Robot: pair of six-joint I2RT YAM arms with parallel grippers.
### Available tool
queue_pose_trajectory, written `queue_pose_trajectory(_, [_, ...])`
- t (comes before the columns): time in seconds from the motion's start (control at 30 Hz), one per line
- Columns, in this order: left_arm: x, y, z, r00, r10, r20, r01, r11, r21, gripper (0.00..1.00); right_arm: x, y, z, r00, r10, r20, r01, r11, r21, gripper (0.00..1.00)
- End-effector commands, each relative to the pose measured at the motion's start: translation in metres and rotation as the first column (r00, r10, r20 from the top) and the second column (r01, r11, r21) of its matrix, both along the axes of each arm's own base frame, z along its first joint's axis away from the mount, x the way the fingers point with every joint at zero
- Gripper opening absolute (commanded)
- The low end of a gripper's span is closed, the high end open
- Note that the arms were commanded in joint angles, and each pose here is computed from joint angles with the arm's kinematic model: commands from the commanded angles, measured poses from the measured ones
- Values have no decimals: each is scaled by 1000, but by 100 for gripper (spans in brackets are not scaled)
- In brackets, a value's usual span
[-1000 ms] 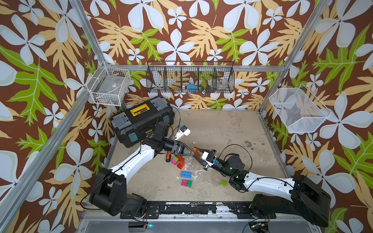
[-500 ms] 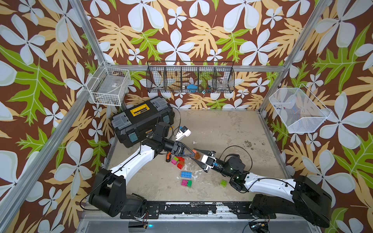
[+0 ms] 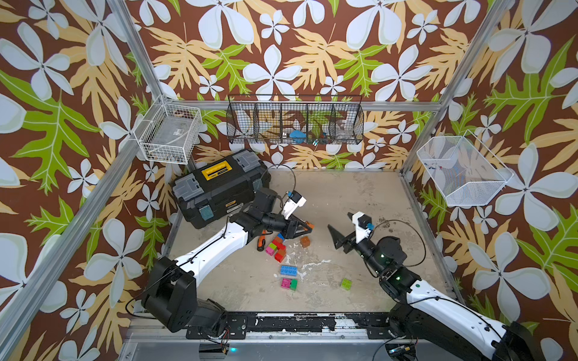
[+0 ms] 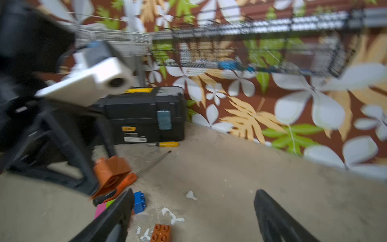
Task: Assemble the letter h with lego
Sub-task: Place the lego brick at the center of the board, then pick up the lego brick from the center of the board.
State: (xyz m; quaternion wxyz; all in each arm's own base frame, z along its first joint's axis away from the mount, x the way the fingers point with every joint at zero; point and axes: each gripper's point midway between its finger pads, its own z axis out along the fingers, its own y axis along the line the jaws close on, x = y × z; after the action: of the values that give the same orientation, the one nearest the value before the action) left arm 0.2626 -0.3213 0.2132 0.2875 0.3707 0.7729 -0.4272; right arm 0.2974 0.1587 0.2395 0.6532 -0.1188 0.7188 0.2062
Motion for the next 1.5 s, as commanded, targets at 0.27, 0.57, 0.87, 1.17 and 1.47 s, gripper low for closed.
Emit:
queue_pose_trajectory(0.27, [9,-32,-140,917,-145,372,-102,816,570,18,11,-91,-135,565,-269,-780,410,912,-18,92])
queue_pose_trajectory(0.57, [26,-47,-180,931,-178,317,-83,744,663,29,-48,-78,-170,385,-160,-909,363,932,-10,88])
queue_pose_trajectory(0.87, [27,-48,-189,932,-218,290,-53,708,704,63,-113,-44,-196,261,-121,-958,239,969,-58,77])
queue_pose_trajectory(1.17, [27,-43,-120,919,-193,344,-61,792,607,73,-140,-29,-214,205,-200,-958,218,964,-155,70])
queue_pose_trajectory(1.47, [58,32,-65,923,17,384,-207,864,459,74,-143,-19,-218,212,-238,-948,211,958,-194,60])
